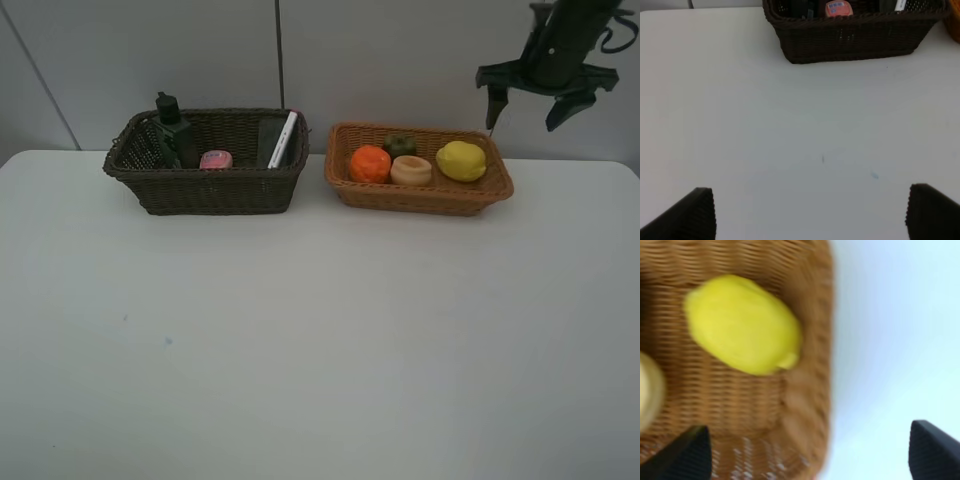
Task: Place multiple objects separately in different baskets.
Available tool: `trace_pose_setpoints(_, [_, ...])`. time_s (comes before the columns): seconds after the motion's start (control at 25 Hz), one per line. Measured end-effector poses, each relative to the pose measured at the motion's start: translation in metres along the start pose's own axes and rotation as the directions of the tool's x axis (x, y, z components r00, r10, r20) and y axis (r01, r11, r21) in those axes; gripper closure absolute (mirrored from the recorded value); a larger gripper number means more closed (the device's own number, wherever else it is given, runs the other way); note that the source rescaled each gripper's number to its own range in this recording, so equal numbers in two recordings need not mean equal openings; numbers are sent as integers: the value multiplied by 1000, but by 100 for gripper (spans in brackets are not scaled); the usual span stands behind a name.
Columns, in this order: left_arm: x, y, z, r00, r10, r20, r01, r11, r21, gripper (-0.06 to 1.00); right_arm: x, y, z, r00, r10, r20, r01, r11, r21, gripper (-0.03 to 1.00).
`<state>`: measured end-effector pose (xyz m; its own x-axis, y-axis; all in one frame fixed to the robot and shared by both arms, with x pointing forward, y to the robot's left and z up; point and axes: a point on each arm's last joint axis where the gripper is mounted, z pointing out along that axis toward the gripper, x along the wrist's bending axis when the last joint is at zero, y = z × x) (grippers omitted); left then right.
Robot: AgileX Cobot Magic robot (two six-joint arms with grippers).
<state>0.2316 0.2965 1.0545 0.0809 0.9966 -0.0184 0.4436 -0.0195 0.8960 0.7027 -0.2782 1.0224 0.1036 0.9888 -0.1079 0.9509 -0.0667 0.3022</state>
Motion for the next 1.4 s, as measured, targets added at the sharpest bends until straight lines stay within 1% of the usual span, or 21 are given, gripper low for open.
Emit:
trace_pose_setpoints(0.08, [0,0,0,1000,0,0,0,1000,0,-5,-19,-9,-4,999,33,16,-33,999,38,16])
trace_pose_setpoints(0.12, [0,0,0,1000,0,0,0,1000,0,-5,-24,-16,-4,999,38,25,-40,997,63,16])
trace_pose_setpoints(0.24, [0,0,0,1000,0,0,0,1000,0,-5,-33,-40,-21,999,40,34,-43,994,96,16])
trace_pose_setpoints(0.36, [0,0,0,1000,0,0,0,1000,0,-5,-38,-69,-55,999,51,12,-52,995,83,16])
trace_pose_setpoints(0.52, [0,0,0,1000,0,0,0,1000,0,-5,-45,-122,-94,998,65,-17,-64,996,70,16])
trace_pose_setpoints(0.6, [0,0,0,1000,0,0,0,1000,0,-5,-51,-153,-112,997,67,-24,-67,997,25,16])
trace_pose_setpoints(0.76, [0,0,0,1000,0,0,0,1000,0,-5,-60,-211,-144,996,74,-48,-79,991,-109,16])
trace_pose_setpoints(0.8, [0,0,0,1000,0,0,0,1000,0,-5,-61,-224,-145,996,74,-52,-80,988,-129,16])
trace_pose_setpoints(0.96, [0,0,0,1000,0,0,0,1000,0,-5,-67,-281,-155,994,77,-76,-94,961,-261,16])
trace_pose_setpoints(1.12, [0,0,0,1000,0,0,0,1000,0,-5,-72,-328,-163,991,78,-108,-118,895,-430,16])
trace_pose_setpoints(1.2, [0,0,0,1000,0,0,0,1000,0,-5,-75,-349,-169,989,79,-122,-131,852,-506,16])
trace_pose_setpoints(1.28, [0,0,0,1000,0,0,0,1000,0,-5,-76,-366,-170,988,76,-132,-137,821,-554,16])
trace_pose_setpoints(1.4, [0,0,0,1000,0,0,0,1000,0,-5,-76,-385,-169,987,40,-156,-128,782,-610,16])
